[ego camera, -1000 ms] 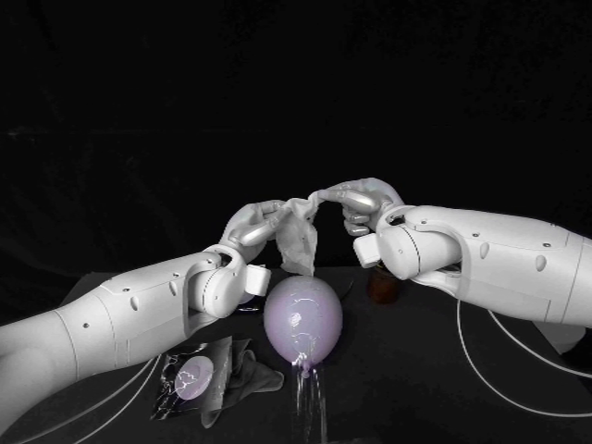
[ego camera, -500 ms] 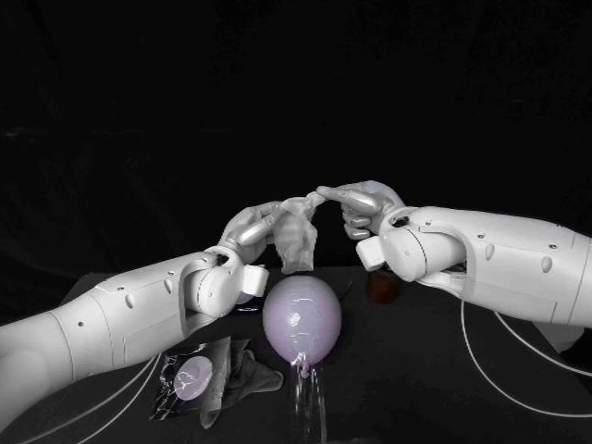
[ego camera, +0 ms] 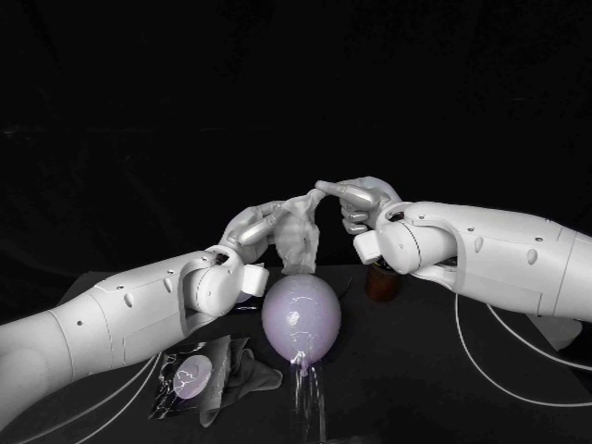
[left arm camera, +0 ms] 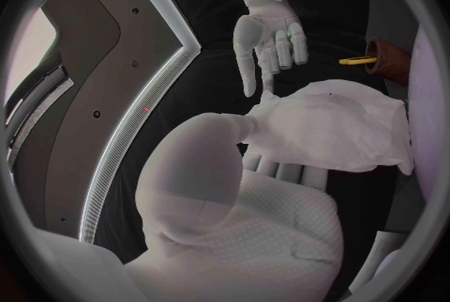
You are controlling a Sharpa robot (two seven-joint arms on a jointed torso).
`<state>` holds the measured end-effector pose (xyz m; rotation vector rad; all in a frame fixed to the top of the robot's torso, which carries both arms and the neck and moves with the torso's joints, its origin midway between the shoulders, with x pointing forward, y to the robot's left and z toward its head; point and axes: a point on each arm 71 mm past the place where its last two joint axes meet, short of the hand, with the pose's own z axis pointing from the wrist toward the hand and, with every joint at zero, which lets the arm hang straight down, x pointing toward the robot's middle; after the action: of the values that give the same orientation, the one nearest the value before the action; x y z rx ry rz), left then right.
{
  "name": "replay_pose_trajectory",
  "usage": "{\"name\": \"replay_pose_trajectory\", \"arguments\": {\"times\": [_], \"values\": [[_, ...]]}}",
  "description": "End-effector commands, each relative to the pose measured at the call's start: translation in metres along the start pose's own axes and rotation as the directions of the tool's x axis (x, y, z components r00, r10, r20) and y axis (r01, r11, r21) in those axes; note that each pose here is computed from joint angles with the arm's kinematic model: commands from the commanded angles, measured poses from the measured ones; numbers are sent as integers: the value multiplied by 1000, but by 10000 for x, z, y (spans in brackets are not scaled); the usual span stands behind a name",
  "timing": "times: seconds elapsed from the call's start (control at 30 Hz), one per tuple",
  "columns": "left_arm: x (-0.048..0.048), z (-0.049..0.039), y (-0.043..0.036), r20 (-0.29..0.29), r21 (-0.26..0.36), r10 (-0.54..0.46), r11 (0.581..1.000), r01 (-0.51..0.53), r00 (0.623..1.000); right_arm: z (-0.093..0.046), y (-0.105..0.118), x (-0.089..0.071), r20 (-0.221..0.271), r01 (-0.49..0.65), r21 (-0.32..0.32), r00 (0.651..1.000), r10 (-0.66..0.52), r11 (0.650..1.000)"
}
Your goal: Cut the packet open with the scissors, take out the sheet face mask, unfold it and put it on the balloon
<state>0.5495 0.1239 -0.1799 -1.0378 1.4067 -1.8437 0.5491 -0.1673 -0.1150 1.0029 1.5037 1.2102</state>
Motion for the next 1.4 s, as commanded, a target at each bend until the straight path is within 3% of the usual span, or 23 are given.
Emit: {"name": "replay_pose_trajectory", "arguments": {"times": [0.03,0.47,1.13,1.4], "values": [[20,11,-13,-1,8,-16,1000,16,1000,7,4,-9,-17,-1,-4,1000,1,1000],[-30,11,-25,73,22,20,1000,-22,997,-76,19,29,-36,45,-20,998,-46,999],[0,22,-7,40,7,-66,998,66,997,-38,19,25,2,49,-4,999,-49,999],[-26,27,-9,69,13,-64,998,63,996,-9,38,33,-1,38,11,999,-38,999]]}}
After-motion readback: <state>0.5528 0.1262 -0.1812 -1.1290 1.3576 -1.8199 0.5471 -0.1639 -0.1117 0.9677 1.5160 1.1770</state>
